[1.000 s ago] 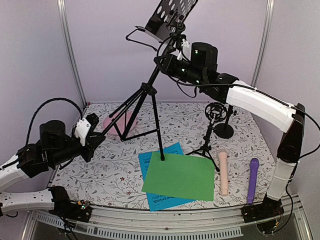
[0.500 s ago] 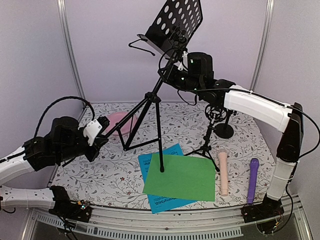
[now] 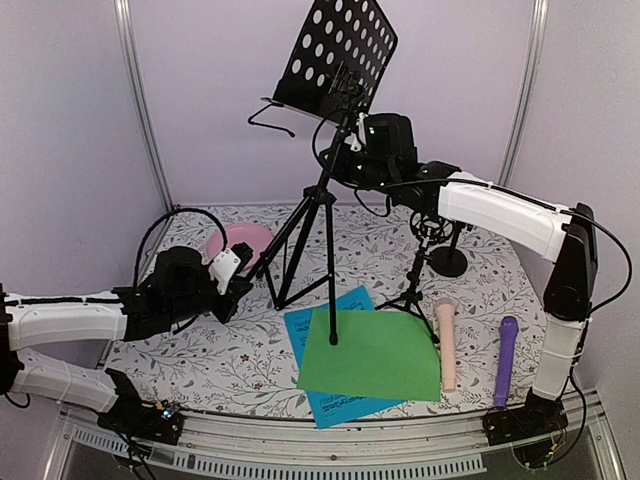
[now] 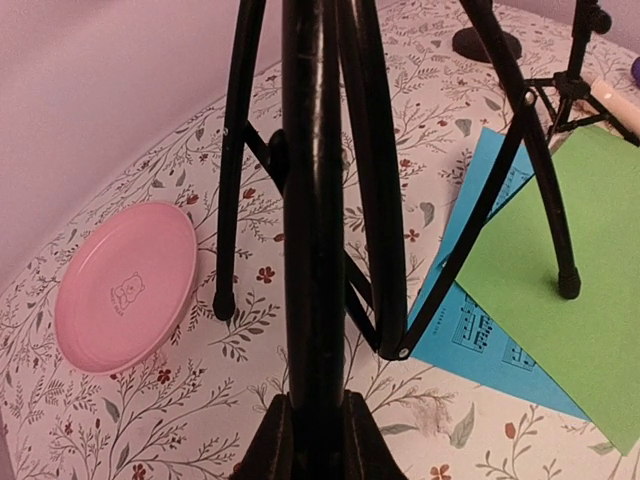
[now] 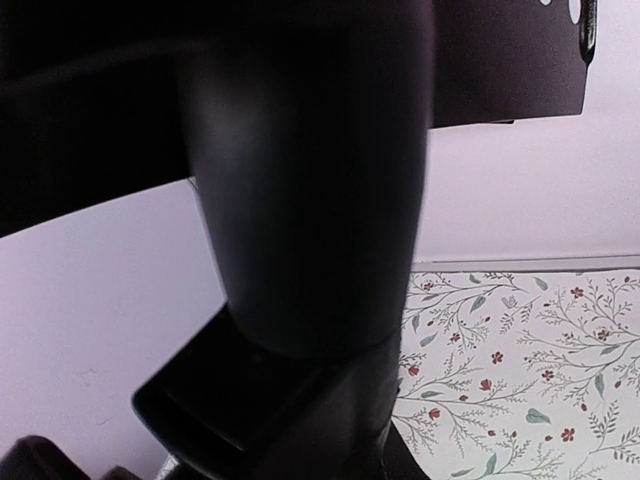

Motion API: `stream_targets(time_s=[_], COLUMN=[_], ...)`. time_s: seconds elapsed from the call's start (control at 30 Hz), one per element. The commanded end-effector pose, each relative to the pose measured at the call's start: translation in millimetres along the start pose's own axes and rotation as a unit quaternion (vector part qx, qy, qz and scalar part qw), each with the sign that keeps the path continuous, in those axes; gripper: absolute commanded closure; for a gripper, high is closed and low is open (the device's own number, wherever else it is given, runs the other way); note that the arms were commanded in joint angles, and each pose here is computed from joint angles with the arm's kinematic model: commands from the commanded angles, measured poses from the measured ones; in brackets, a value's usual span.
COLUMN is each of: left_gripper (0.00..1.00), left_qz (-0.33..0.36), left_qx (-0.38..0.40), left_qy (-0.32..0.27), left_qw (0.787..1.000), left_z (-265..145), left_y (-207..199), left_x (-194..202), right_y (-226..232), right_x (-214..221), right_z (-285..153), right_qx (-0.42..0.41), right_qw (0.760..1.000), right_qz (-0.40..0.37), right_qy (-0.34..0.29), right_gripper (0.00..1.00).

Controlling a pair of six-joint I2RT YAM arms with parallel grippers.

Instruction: Pack up the instrument practice props

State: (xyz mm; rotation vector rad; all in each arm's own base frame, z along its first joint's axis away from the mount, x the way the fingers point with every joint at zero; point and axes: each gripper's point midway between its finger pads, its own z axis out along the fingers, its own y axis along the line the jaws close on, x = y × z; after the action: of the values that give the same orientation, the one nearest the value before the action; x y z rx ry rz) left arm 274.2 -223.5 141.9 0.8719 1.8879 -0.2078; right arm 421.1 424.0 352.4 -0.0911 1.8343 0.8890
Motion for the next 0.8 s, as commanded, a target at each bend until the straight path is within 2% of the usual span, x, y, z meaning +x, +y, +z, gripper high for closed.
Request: stream_targets(time_s=[0.0, 0.17, 0.3, 0.43, 0.57, 0.67, 0.77], left_gripper=[1.0, 1.0, 1.0, 1.0, 1.0, 1.0, 1.0], left_qz=[0.002, -0.006, -0.001, 0.008, 0.017, 0.008, -0.011], left_qx=[0.079, 0.082, 0.075, 0.036, 0.03, 0.049, 0.057], left_qy=[-0.051, -0.043, -0.067, -0.064, -0.098, -0.101, -0.071], left_qw=[0.996, 0.996, 0.995, 0.997, 0.995, 0.994, 0.996], left_z=[27.5, 52.3, 45.8, 9.5, -42.5, -72.9, -88.3], left_y=[-30.7, -34.3, -29.3, -5.1, 4.6, 2.3, 1.7], left_x=[-19.5, -23.8, -57.3, -84.3, -96.1, -97.2, -86.8], right_y=[112.5, 115.7, 119.6, 131.0, 138.2, 141.9, 154.1], right_x=[-19.5, -18.2, -24.1, -46.3, -60.8, -55.4, -40.1], right_z=[-29.5, -25.1, -26.0, -30.7, -35.5, -37.7, -41.7], right_qx=[-0.184, -0.183, -0.185, -0.191, -0.186, -0.184, -0.194], right_qw=[0.982, 0.982, 0.981, 0.98, 0.98, 0.98, 0.977], right_qz=[0.039, 0.035, 0.048, 0.054, 0.063, 0.081, 0.088], right_qy=[-0.008, 0.004, 0.003, -0.015, -0.025, -0.011, 0.007], right_gripper=[1.0, 1.0, 1.0, 1.0, 1.0, 1.0, 1.0])
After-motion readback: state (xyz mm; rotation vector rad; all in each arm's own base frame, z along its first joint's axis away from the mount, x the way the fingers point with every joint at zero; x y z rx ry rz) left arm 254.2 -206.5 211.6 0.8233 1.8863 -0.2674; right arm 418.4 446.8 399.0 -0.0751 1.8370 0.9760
